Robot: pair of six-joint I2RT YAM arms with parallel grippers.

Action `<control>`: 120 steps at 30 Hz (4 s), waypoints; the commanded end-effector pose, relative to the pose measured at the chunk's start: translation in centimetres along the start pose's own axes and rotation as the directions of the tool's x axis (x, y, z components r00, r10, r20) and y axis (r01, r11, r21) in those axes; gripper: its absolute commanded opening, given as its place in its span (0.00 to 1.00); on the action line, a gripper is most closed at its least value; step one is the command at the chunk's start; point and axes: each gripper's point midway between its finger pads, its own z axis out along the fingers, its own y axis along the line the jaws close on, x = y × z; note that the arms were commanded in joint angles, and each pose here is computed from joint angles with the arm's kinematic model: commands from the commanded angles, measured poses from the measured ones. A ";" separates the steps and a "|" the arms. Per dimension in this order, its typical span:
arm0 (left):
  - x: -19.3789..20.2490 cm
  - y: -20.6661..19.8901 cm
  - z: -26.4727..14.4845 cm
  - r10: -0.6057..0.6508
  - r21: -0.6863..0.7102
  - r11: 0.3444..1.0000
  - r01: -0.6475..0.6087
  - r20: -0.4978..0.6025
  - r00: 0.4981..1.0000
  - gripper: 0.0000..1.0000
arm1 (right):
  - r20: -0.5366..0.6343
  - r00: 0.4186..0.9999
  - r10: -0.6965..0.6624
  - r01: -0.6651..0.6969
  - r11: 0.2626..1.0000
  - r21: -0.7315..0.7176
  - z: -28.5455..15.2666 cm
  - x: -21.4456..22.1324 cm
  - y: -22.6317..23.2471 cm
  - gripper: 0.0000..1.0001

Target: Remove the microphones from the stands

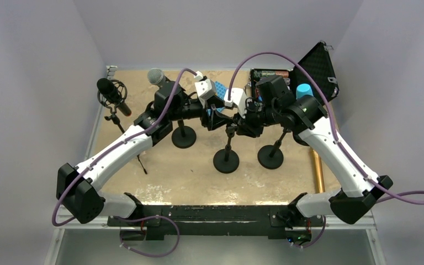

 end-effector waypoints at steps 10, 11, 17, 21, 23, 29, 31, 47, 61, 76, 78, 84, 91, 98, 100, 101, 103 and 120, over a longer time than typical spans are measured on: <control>14.0 -1.6 -0.5 -0.195 0.002 0.979 0.204 -0.290 0.937 0.63 | -0.179 0.984 -0.003 -0.001 1.000 -0.021 0.3 1.9 1.1 0.00; 14.4 -1.8 -0.6 -0.197 0.001 0.979 0.206 -0.293 0.936 0.63 | -0.190 0.982 0.001 -0.006 1.000 -0.027 0.6 2.2 1.2 0.00; 16.2 -2.0 -1.1 -0.198 -0.020 0.979 0.202 -0.313 0.929 0.62 | -0.227 0.974 0.020 -0.034 0.998 -0.055 1.8 3.3 1.5 0.00; 16.3 -1.8 -1.1 -0.187 -0.018 0.981 0.191 -0.317 0.930 0.62 | -0.230 0.973 0.021 -0.032 0.998 -0.045 2.0 3.7 1.4 0.00; 16.5 -1.7 -1.0 -0.183 -0.024 0.982 0.186 -0.322 0.929 0.62 | -0.239 0.971 0.023 -0.035 0.998 -0.043 2.3 4.1 1.4 0.00; 17.6 -1.4 -0.9 -0.190 -0.035 0.981 0.190 -0.338 0.922 0.62 | -0.265 0.963 0.045 -0.064 0.996 -0.061 3.8 6.2 2.0 0.00; 18.0 -1.3 -0.8 -0.194 -0.041 0.981 0.192 -0.342 0.919 0.62 | -0.280 0.958 0.055 -0.080 0.994 -0.077 4.2 6.8 2.4 0.00; 11.5 -1.6 -3.2 -0.161 -0.078 0.986 0.144 -0.309 0.937 0.69 | -0.141 0.981 0.131 -0.112 0.985 0.132 3.7 5.3 -1.9 0.00; 7.0 -2.9 -8.1 -0.103 -0.145 0.988 0.061 -0.300 0.948 0.70 | 0.067 0.996 0.055 -0.079 0.896 0.437 3.4 -0.6 -11.6 0.00; 4.8 -5.0 -11.0 0.128 -0.022 0.989 -0.144 -0.331 0.935 0.73 | 0.094 0.987 0.130 -0.159 0.877 0.453 6.0 -2.1 -17.6 0.00; 4.9 -5.1 -11.1 0.130 -0.023 0.989 -0.146 -0.329 0.935 0.74 | 0.089 0.986 0.138 -0.164 0.883 0.441 6.5 -2.2 -17.8 0.03; 5.1 -4.9 -11.1 0.136 -0.030 0.988 -0.154 -0.327 0.935 0.75 | 0.070 0.986 0.154 -0.169 0.888 0.427 6.1 -2.3 -17.5 0.67; 4.7 -4.6 -10.9 0.148 -0.026 0.986 -0.166 -0.329 0.933 0.77 | 0.273 0.948 0.164 -0.225 0.952 0.208 -1.7 -10.0 -11.0 0.84; 3.7 -4.2 -9.5 0.125 -0.013 0.991 -0.135 -0.309 0.943 0.83 | 0.554 0.832 -0.038 -0.056 0.987 0.151 -12.8 -15.6 -3.5 0.86; 3.2 -4.1 -9.0 0.117 -0.005 0.992 -0.124 -0.299 0.947 0.83 | 0.598 0.795 -0.099 -0.080 0.961 0.266 -15.3 -15.2 -3.8 0.90; 3.0 -4.0 -8.8 0.115 -0.001 0.993 -0.120 -0.295 0.949 0.83 | 0.608 0.785 -0.117 -0.102 0.944 0.314 -16.5 -14.8 -4.0 0.90; 2.6 -3.9 -8.2 0.110 0.010 0.994 -0.112 -0.286 0.952 0.83 | 0.596 0.796 -0.103 -0.163 0.912 0.376 -18.5 -13.4 -4.6 0.90; 0.6 -3.0 -5.2 0.066 0.054 0.997 -0.055 -0.230 0.971 0.83 | 0.368 0.908 0.199 -0.414 0.553 0.723 -20.7 2.4 -11.4 0.93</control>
